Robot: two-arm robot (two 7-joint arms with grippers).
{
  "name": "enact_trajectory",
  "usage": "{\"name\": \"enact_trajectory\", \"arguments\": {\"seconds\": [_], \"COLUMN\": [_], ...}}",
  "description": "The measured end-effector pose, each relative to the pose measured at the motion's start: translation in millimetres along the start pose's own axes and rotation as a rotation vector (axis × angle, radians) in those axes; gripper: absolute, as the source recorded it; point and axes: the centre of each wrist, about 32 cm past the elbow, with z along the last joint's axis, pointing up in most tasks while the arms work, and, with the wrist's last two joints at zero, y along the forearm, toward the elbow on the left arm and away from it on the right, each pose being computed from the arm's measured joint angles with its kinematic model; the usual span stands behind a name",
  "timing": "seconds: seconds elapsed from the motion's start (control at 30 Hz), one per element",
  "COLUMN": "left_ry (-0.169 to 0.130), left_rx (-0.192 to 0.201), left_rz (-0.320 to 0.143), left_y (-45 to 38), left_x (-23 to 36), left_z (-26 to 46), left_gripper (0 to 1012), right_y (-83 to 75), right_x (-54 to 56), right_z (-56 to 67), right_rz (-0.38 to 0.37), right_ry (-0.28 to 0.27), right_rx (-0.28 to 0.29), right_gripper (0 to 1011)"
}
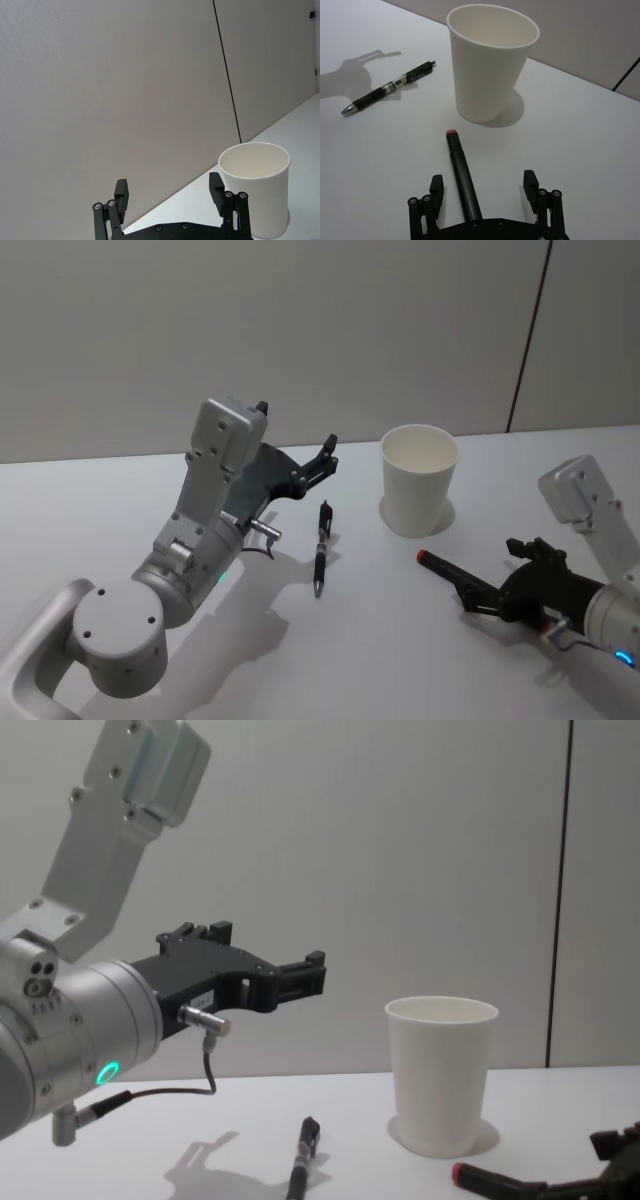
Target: Place the pen into the pen holder.
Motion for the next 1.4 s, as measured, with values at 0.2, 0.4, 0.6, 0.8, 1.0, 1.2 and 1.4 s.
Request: {"name": "enact_trajectory", "arguments": {"seconds": [0.2, 0.4, 0.6, 0.8, 1.0, 1.2, 1.4], "left_ry": [0.000, 0.000, 0.000, 0.000, 0.000, 0.000, 0.000], "left_rx": [0.000, 0.000, 0.000, 0.000, 0.000, 0.000, 0.000], "left_rz": [0.000, 0.000, 0.000, 0.000, 0.000, 0.000, 0.000], "left_y": [0.0, 0.0, 0.0, 0.0, 0.0, 0.0, 0.0], "left_x": [0.0, 0.0, 0.0, 0.0, 0.0, 0.0, 0.0], "left_z": [0.0, 0.0, 0.0, 0.0, 0.0, 0.0, 0.0], "left_gripper": [1001, 1001, 1001, 1001, 1001, 1001, 1001], "right_y": [6.4, 11.8, 15.4, 17.5, 18.7, 19.6, 20.3], "right_x": [-1.6, -3.4, -4.6, -5.3, -5.6, -6.4, -7.0], "right_z": [-0.8, -1.8, -2.4, -2.6, -2.8, -2.9, -3.0], "right_rz": [0.009, 0.019, 0.025, 0.029, 0.030, 0.034, 0.037], "right_ry": [-0.001, 0.005, 0.012, 0.018, 0.022, 0.025, 0.027], "right_rx": [-0.014, -0.021, -0.024, -0.025, -0.027, -0.029, -0.029], "right_gripper": [1002, 1001, 1002, 1002, 1002, 917, 786]}}
